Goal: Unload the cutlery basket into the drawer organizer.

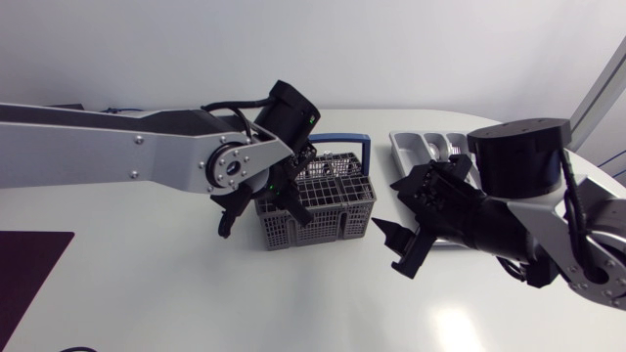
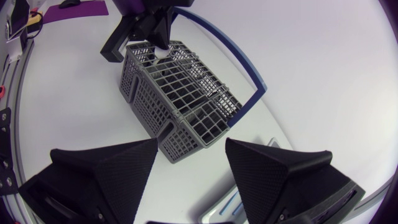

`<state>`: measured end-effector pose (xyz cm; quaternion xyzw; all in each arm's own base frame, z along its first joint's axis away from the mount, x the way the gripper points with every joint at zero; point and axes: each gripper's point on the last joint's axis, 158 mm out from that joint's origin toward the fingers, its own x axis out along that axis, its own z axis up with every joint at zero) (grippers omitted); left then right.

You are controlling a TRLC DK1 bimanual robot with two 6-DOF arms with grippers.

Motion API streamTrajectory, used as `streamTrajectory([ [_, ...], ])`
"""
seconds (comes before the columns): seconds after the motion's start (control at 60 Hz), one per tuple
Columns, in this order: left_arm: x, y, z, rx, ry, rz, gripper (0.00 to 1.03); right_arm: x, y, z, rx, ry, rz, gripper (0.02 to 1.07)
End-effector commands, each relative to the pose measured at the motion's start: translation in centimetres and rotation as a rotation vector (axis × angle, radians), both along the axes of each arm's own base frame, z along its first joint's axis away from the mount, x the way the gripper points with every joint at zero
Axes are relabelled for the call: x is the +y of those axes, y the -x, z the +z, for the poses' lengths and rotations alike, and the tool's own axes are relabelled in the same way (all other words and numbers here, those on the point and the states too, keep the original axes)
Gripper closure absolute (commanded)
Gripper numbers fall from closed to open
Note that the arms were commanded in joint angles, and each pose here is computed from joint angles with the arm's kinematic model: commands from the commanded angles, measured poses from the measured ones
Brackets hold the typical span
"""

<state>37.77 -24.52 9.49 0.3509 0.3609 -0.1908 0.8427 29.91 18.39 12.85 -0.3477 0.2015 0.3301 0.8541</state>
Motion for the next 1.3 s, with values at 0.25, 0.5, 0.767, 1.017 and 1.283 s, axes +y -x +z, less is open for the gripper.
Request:
streamTrajectory([
  [0.25,0.2,0.1,0.6,-0.029,-0.011,0.010,0.91,0.4,-0.3,0.4,0.003,-0.018,-0.011,0.28],
  [0.5,0.2,0.7,2.6,-0.092,-0.021,-0.007,0.91,0.6,-0.1,0.3,0.005,-0.018,-0.008,0.28],
  [0.767,0.2,1.3,4.6,-0.226,-0.047,-0.043,0.91,0.9,-0.1,0.4,0.002,-0.022,-0.005,0.29],
  [1.017,0.0,2.3,7.0,-0.386,-0.084,-0.079,0.91,1.4,0.0,1.0,-0.009,-0.037,-0.005,0.29],
  [1.283,-0.1,3.8,11.2,-0.555,-0.066,-0.114,0.91,2.4,0.1,2.3,-0.037,-0.087,0.000,0.28],
])
